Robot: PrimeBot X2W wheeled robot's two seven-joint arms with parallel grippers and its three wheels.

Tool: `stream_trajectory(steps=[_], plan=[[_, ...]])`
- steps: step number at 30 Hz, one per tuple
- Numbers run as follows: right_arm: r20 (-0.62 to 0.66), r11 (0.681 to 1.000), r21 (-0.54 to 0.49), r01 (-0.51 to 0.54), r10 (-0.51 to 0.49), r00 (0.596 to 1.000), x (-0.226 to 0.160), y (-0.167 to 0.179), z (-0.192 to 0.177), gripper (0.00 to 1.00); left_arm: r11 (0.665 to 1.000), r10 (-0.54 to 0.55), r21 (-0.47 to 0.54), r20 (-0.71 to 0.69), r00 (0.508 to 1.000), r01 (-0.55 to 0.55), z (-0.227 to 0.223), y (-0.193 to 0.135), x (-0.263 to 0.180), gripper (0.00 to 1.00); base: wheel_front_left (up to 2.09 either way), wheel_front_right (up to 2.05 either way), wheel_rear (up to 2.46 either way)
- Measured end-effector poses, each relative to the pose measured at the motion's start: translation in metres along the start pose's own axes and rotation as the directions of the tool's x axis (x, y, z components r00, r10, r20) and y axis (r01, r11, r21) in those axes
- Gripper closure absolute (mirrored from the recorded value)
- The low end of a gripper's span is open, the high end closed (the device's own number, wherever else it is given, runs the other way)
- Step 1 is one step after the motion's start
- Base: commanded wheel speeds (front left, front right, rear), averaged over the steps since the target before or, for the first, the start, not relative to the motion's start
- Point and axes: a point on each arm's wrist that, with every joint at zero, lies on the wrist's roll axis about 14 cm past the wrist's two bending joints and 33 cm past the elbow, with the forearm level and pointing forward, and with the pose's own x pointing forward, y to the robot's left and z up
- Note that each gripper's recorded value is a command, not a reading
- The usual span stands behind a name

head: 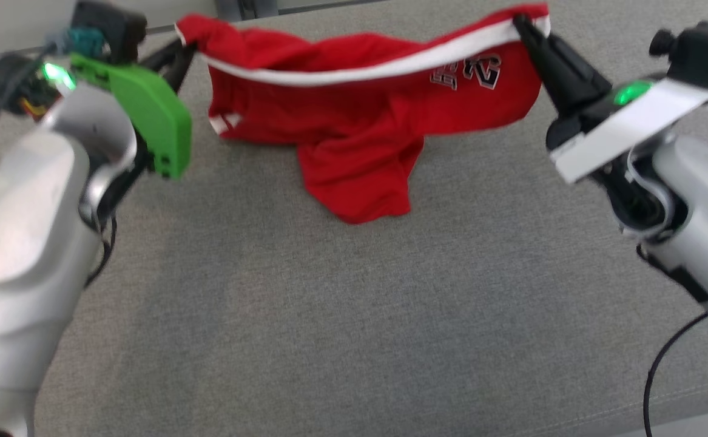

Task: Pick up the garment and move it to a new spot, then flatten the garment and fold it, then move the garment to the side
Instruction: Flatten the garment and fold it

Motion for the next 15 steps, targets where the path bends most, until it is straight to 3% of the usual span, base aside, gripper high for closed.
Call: stream_trajectory(steps=[8,15], plan=[[0.123,0.998,-0.069,0.001,0.007,0.992,0.08,-0.031,0.048,1.0,0.999,-0.002,0.037,0.097,0.995,-0.002,0.068,0.033,0.065,1.0,0.0,0.0,0.0],[0.256,0.997,-0.049,0.057,-0.043,0.966,0.128,-0.062,0.095,1.0,0.994,0.097,-0.07,0.233,0.968,-0.083,0.11,0.09,0.095,1.0,0.0,0.0,0.0]])
